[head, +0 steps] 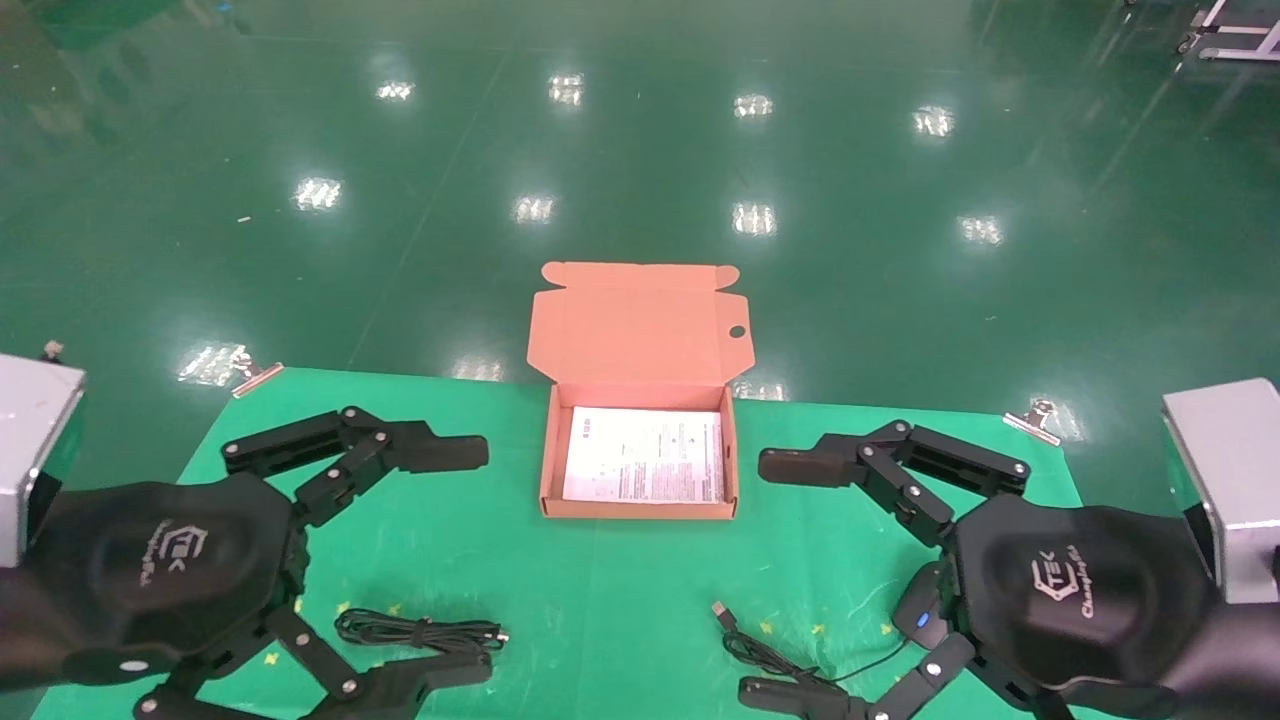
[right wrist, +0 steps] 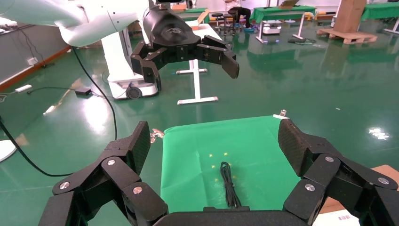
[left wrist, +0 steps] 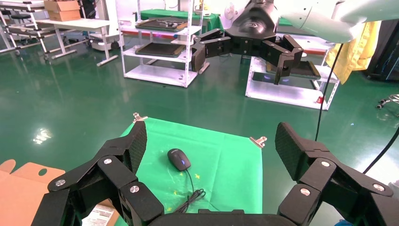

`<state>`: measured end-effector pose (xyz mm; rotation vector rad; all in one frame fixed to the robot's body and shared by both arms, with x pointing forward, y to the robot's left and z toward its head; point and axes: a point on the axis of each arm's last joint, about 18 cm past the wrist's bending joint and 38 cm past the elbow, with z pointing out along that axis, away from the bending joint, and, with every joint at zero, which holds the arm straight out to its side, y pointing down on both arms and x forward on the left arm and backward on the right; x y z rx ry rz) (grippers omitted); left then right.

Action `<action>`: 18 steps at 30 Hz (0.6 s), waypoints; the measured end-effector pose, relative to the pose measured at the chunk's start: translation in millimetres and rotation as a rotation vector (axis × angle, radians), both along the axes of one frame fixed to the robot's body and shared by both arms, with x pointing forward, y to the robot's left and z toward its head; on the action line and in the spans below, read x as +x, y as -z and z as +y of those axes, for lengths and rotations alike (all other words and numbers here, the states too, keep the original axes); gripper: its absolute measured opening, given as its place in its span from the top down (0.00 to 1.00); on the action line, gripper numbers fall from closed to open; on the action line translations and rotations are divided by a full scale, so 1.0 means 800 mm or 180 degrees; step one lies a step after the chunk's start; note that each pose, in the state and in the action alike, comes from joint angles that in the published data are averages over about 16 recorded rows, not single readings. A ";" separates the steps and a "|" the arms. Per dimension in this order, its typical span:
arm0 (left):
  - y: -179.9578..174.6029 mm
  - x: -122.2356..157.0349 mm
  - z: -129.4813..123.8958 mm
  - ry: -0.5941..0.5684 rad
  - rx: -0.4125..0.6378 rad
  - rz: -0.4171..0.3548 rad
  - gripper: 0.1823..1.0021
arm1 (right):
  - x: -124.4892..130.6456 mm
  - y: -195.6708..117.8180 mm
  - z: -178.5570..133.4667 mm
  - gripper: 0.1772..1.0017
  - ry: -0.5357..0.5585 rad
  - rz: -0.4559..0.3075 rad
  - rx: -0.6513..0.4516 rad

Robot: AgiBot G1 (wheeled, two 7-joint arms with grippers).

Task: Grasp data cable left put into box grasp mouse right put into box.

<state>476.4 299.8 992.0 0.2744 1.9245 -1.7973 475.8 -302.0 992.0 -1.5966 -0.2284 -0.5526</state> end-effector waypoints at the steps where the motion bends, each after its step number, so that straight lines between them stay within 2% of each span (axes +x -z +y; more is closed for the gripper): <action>1: 0.000 0.000 0.000 0.0000 0.0000 0.0000 0.00 | 0.000 0.000 0.000 0.00 0.0001 0.0000 0.0000; 10: 0.008 0.003 -0.001 -0.0056 0.0173 -0.0019 0.00 | 0.002 0.001 -0.001 0.00 0.0060 -0.0077 -0.0120; 18: 0.027 0.019 -0.005 -0.0227 0.0679 0.0021 0.00 | 0.013 0.010 0.003 0.00 0.0200 -0.0426 -0.0735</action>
